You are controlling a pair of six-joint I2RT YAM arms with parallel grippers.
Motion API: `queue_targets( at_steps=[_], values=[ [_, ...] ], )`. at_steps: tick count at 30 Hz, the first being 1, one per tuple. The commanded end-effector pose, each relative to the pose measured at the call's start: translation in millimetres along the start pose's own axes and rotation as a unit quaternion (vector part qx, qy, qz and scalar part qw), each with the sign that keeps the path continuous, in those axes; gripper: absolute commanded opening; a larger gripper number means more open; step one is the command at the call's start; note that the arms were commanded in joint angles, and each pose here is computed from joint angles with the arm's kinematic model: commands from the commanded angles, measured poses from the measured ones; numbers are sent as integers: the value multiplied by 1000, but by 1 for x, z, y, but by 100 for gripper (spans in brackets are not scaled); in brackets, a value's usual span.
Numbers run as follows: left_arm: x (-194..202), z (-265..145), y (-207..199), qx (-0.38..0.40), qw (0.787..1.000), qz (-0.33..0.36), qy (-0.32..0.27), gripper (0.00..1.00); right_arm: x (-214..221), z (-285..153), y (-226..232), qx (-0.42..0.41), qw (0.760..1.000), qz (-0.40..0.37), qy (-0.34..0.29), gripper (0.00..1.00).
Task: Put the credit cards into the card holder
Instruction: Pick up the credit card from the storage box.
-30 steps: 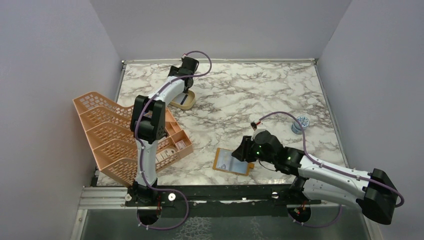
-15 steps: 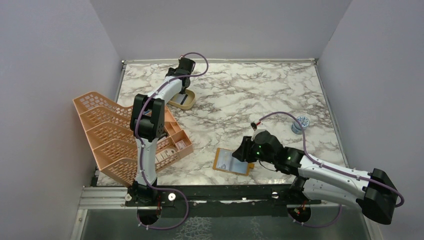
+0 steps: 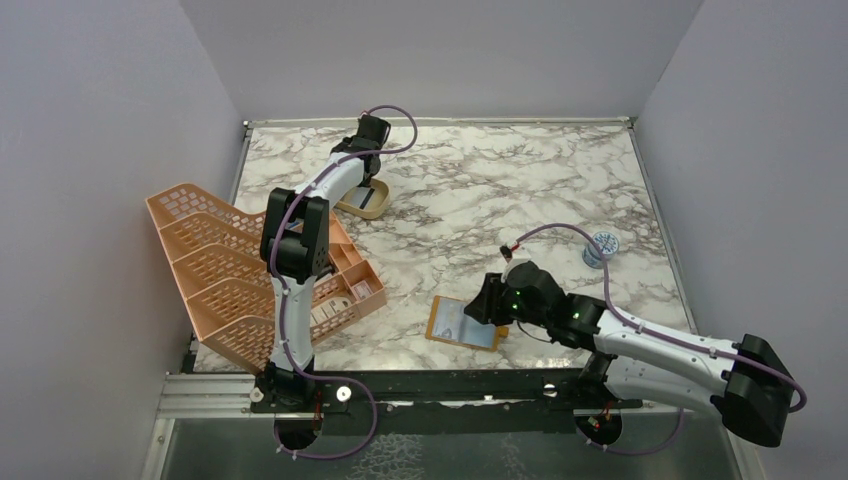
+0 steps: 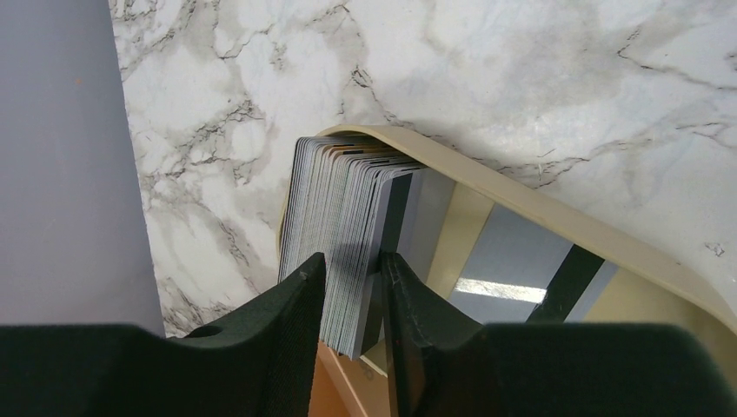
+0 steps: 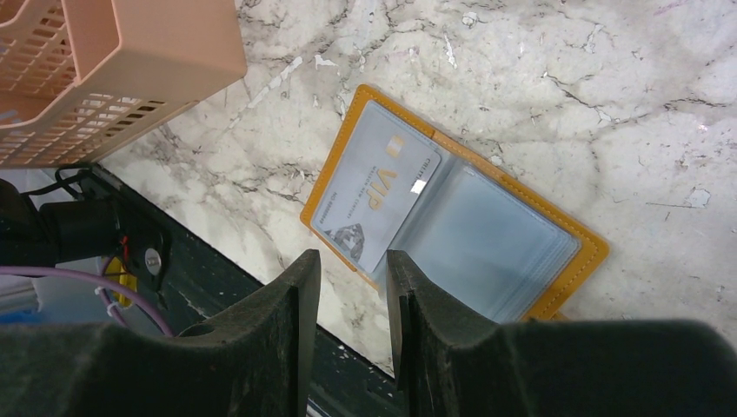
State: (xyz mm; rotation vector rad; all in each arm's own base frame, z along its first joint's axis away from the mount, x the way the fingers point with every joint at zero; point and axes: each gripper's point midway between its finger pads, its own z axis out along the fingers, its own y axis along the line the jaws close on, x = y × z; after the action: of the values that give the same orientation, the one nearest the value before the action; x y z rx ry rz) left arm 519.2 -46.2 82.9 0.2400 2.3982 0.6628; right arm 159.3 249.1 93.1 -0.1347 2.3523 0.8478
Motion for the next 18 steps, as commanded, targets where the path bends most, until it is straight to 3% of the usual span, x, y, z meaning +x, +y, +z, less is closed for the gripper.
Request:
queue_targets(
  at_steps=[1, 4, 18],
  values=[
    [-8, 6, 2, -1, 1000, 2, -8, 30, -9, 1, 4, -1, 1000, -8, -20, 34],
    [-7, 7, 0, 4, 1000, 5, -6, 29, -9, 1, 4, 0, 1000, -6, -19, 34],
    [-20, -8, -4, 34, 999, -6, -12, 2, -9, 2, 6, -4, 1000, -7, -18, 34]
  ],
)
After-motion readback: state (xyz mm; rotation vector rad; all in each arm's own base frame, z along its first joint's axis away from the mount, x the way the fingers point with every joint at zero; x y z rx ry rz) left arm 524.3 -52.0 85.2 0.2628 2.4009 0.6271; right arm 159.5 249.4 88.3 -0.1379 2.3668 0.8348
